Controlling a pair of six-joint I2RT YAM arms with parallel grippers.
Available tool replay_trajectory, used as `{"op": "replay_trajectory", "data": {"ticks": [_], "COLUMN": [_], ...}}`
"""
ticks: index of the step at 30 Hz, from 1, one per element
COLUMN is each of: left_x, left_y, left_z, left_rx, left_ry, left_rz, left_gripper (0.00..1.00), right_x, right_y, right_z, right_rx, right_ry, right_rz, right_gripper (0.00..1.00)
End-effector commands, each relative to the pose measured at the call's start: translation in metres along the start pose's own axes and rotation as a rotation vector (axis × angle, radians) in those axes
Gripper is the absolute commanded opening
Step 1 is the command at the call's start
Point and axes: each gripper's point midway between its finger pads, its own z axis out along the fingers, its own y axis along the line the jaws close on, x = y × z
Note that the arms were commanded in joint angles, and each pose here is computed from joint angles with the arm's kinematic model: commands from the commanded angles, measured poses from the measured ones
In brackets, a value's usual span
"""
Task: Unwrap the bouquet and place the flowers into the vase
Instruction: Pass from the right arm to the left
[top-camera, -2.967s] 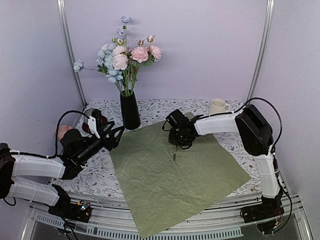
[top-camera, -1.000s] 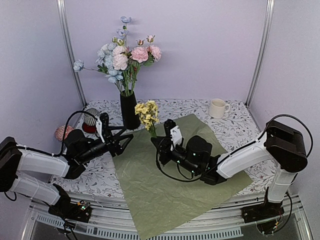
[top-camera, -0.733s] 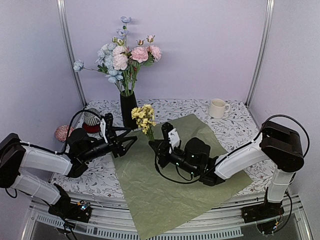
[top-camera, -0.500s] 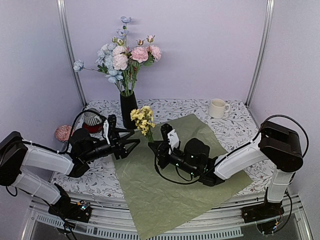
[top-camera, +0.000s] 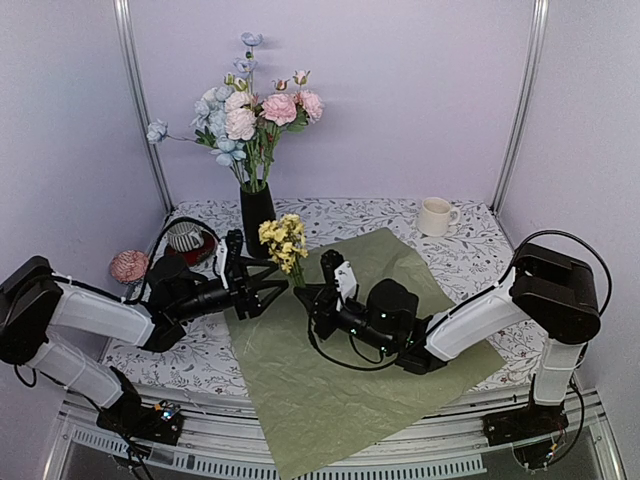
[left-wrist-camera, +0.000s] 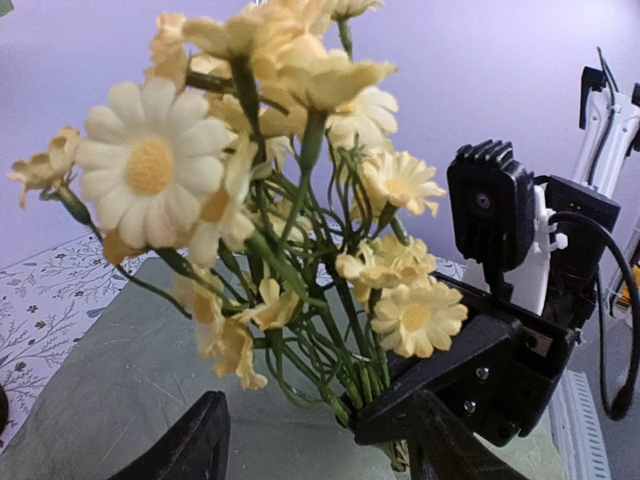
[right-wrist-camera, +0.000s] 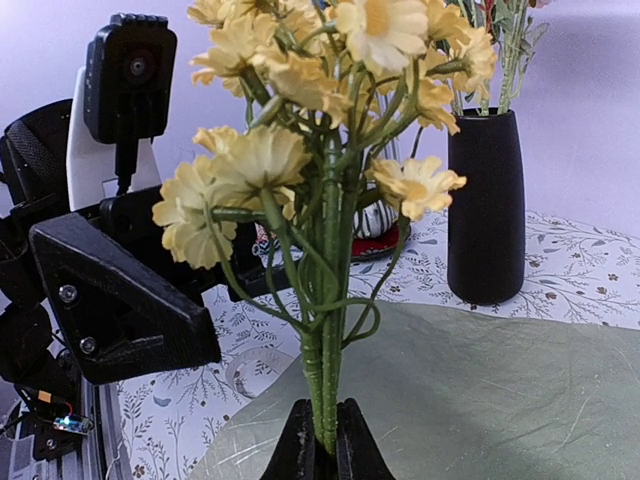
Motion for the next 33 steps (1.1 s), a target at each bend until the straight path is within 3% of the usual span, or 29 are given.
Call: {"op": "replay_trajectory", "data": {"ticks": [1,9,17,23,27,33], "left_x": [-0.001,0.000,0.001,0.001,0.000,-0.001], "left_y": [-0.009,-0.017,-0.025,-0.023,-0.020,-0.012], "left_z": [0.008,0.012,0.013,0.014,0.014,0.011], "left_rx": [0.051,0.108,0.151,0.140,0.121,0.063], "left_ry": [0.004,0.003,0.008,0.013,0.013,0.009], "left_rz": [0.013,-0.010,-0.014,-0.010,-0.007,0.002], "left_gripper": [0.61,0.52,0.29,0.05,0.04,0.02], "right_x": [-0.002,0.000,0.007,0.009,0.009,0.008], "right_y": [0.008,0.016,0.021,0.017,0.016,0.014], "right_z": [0.000,-0.001,0.003,0.005,0.004,0.002], "right_rx": [-0.055,-0.101,-0.136,-0.115,-0.105,-0.099], "right_ry": [-0.032,-0.038,-0.025,-0.021,-0.022,-0.023], "right_rz": [0.015,0.024,0.023,0.014,0.009,-0.005], "right_gripper": [0.05,0.05,0.07,0.23,0.35,0.45]}}
